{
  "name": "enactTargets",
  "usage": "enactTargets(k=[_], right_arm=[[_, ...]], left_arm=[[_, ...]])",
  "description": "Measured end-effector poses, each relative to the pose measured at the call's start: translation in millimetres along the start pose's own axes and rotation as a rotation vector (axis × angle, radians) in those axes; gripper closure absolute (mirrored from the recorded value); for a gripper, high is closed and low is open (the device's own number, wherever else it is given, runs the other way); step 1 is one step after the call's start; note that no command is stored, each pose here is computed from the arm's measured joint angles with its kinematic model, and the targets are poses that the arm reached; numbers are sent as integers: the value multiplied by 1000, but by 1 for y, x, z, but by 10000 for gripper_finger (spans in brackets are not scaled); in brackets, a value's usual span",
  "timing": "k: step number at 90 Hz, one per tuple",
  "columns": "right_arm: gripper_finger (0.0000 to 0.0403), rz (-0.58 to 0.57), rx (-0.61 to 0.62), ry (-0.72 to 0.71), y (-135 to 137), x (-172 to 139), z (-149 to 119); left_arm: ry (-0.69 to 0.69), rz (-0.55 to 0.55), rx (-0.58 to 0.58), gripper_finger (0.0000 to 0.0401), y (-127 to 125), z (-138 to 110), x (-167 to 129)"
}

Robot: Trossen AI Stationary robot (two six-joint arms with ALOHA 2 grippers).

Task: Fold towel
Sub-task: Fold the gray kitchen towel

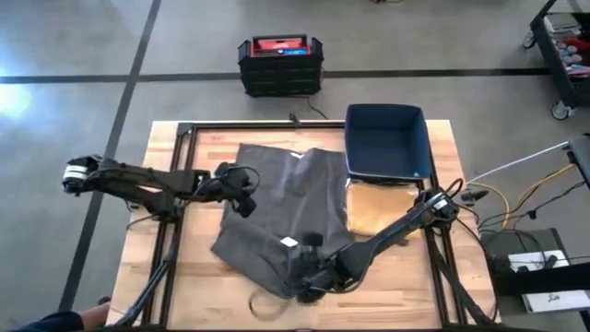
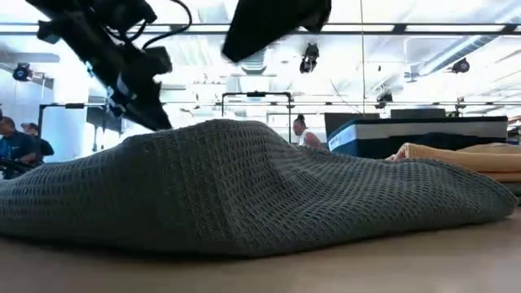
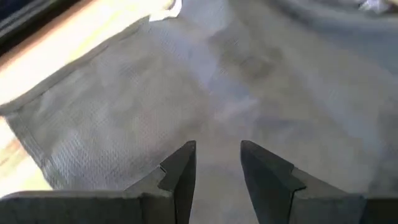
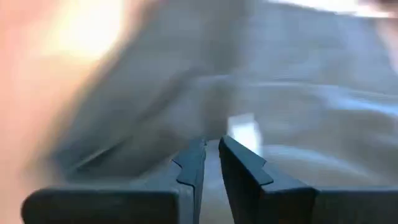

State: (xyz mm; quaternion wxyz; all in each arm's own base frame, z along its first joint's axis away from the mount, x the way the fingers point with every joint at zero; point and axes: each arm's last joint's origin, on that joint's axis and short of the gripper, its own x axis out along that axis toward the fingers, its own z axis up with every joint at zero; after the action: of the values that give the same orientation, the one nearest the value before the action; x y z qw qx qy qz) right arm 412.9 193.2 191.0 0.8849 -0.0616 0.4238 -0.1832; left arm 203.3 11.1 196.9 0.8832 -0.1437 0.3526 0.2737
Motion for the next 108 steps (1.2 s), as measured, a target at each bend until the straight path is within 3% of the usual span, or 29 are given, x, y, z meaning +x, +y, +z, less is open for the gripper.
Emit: enactTargets(k=[8, 18, 26, 44, 55, 67, 89, 101, 108], right_arm=[[368, -70, 139, 32, -16, 26, -5], [371, -41, 242, 144, -29, 53, -18], [371, 25, 274, 202, -22, 63, -29], [375, 195, 245, 154, 17, 46, -36], [381, 269, 177, 156, 36, 30, -45], [387, 364, 137, 185, 55, 14, -56], [389, 366, 62, 196, 63, -4, -62], [389, 305, 30, 191, 47, -29, -44], [389, 203, -10, 178, 35, -42, -38]], left_arm=[[11, 20, 1, 295, 2, -10, 11], [45, 74, 15, 309, 8, -29, 33], [53, 108, 10, 321, 13, -41, 49], [128, 251, 13, 336, 28, -63, 77], [123, 355, -9, 341, 37, -66, 85], [118, 386, -39, 342, 42, -64, 86], [89, 323, -55, 342, 39, -49, 74], [80, 148, -48, 342, 27, -20, 45], [36, 37, -34, 342, 17, 1, 18]])
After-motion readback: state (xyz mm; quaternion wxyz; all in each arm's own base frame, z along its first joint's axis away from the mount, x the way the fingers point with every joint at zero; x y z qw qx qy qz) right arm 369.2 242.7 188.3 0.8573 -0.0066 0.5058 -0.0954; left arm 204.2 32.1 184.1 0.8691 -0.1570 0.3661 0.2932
